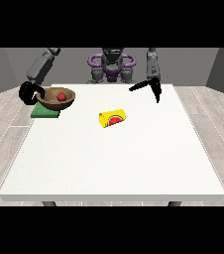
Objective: Pick the cup and pour the ball into the bowl, then pick the bowl and place it on the pad
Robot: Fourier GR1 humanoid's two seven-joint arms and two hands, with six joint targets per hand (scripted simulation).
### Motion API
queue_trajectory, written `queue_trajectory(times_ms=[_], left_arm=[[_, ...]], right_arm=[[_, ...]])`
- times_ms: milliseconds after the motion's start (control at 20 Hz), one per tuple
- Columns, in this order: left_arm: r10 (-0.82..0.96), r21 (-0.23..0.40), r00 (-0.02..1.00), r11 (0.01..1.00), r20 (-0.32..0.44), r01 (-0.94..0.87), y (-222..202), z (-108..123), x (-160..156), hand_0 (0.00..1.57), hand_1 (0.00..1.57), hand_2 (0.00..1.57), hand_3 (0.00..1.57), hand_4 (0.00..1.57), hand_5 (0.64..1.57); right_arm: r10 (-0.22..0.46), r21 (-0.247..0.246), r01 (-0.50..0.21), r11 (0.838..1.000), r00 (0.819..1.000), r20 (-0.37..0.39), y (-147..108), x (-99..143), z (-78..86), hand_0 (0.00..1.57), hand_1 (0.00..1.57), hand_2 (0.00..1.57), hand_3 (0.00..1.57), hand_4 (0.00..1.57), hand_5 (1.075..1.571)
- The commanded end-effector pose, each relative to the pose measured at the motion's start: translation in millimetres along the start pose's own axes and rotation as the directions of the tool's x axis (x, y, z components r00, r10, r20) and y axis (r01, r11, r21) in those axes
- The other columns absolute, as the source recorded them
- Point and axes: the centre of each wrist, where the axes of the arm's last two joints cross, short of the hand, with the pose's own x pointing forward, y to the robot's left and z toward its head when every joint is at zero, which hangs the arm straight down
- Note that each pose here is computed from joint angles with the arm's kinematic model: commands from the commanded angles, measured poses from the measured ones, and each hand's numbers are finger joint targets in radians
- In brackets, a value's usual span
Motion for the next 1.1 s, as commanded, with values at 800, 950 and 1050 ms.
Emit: queue_trajectory(times_ms=[800,950,1050], left_arm=[[-0.009,0.04,0.983,0.999,0.185,0.001,12.4,-12.0,93.5,0.0,0.0,0.0,0.0,0.0,1.564],[-0.007,0.054,0.988,0.999,0.157,-0.001,12.9,4.3,73.4,0.0,0.0,0.0,0.0,0.0,1.566],[0.004,0.036,0.989,0.999,0.151,-0.01,17.6,0.0,79.5,0.0,0.0,0.0,0.0,0.0,1.566]], right_arm=[[-0.011,-0.062,0.022,0.998,0.983,0.183,-61.1,42.7,9.0,1.57,1.57,1.57,0.0,0.91,1.568],[-0.019,-0.054,0.029,0.998,0.983,0.181,-81.0,63.0,18.4,1.57,1.57,1.57,0.0,0.76,1.568],[-0.016,-0.064,0.026,0.998,0.99,0.143,-79.0,56.1,17.6,1.57,1.57,1.57,0.26,0.74,1.57]])
